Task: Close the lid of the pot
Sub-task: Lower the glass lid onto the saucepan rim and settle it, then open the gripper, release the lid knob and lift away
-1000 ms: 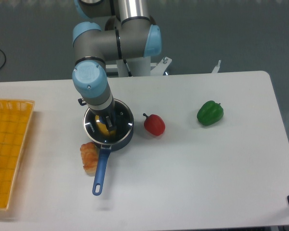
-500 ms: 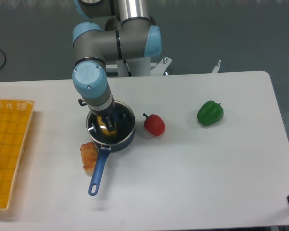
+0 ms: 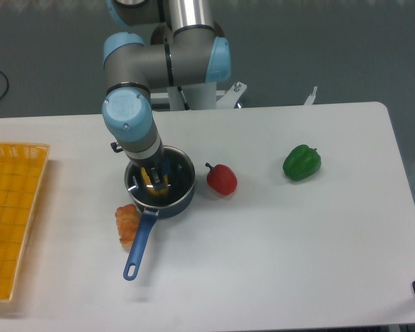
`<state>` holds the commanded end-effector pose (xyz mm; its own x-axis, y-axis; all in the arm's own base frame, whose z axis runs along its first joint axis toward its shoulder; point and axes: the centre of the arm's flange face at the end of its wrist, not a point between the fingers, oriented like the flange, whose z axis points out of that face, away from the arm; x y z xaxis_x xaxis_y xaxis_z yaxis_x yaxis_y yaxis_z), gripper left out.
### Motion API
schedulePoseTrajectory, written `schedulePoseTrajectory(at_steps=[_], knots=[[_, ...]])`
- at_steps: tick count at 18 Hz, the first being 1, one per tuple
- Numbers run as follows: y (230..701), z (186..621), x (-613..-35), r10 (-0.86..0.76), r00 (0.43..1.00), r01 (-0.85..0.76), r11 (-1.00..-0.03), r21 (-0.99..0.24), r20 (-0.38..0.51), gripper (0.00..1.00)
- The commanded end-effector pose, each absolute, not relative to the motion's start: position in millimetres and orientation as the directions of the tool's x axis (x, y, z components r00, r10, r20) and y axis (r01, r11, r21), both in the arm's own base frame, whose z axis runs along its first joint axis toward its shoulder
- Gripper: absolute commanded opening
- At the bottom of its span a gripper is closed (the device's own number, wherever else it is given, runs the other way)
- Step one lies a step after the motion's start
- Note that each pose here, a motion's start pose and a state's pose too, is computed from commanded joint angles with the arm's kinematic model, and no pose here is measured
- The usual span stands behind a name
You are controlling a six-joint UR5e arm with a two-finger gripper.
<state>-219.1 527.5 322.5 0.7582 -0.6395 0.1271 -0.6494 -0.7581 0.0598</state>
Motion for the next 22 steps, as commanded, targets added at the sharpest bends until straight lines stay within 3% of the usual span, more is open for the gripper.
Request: schedulePoseTrajectory(at_steps=[7, 9, 16, 22], knots=[[521, 384, -279, -0.600, 0.795, -0.605, -0.795, 0.039, 0.090, 1.00], [507, 390, -308, -0.649, 0.756, -0.653, -0.757, 0.023, 0.081, 1.00], [439, 402, -411, -0.709, 0.705, -0.709, -0.705, -0.026, 0.000, 1.00], [398, 411, -460, -0.757, 0.652, -0.758, -0.653, -0.008, -0.044, 1.00]])
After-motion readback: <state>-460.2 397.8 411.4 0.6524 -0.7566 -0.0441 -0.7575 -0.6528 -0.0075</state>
